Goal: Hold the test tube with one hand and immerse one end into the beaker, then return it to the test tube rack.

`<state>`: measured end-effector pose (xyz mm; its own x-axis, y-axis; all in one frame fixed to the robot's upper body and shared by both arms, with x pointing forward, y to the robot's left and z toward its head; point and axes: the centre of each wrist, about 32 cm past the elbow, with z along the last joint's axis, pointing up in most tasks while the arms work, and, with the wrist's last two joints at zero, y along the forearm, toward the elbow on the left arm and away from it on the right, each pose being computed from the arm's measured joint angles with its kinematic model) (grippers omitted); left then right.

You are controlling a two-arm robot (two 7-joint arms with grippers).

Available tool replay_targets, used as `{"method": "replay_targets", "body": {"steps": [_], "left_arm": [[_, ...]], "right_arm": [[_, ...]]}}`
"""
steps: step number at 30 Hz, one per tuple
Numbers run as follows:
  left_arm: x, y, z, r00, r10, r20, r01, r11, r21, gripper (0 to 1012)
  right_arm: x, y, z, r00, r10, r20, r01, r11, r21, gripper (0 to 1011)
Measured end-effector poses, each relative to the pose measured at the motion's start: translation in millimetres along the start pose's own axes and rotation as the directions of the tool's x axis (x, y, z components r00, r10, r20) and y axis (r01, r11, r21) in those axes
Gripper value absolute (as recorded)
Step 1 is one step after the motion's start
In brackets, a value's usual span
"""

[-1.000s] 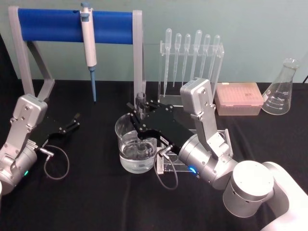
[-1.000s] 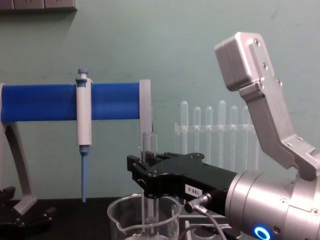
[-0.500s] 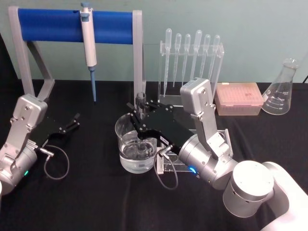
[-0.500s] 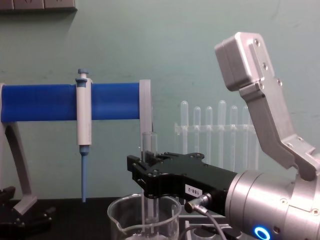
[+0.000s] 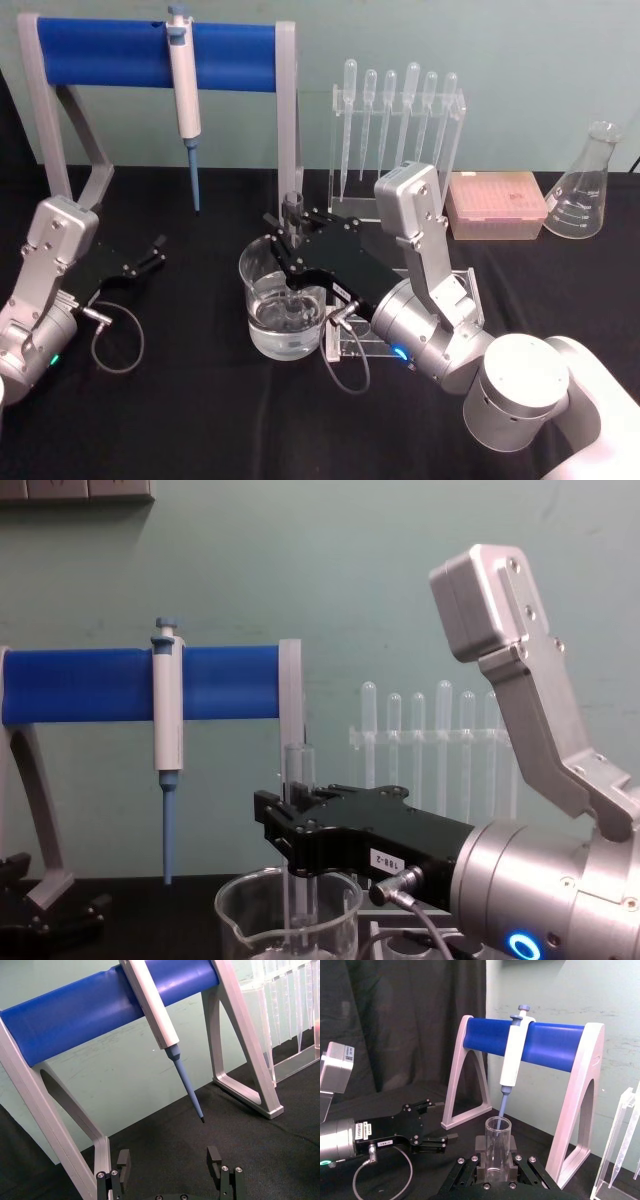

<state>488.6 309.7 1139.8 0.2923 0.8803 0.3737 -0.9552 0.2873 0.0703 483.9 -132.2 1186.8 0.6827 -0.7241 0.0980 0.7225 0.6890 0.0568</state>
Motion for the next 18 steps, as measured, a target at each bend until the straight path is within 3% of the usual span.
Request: {"method": "replay_targets", "body": {"steps": [18], "left_arm": [[0.0, 0.0, 0.0, 1.0000, 0.000, 0.000, 0.000, 1.0000, 0.000, 1000]], "right_arm": [[0.0, 0.0, 0.0, 1.000, 0.000, 0.000, 0.000, 1.000, 0.000, 228]]}}
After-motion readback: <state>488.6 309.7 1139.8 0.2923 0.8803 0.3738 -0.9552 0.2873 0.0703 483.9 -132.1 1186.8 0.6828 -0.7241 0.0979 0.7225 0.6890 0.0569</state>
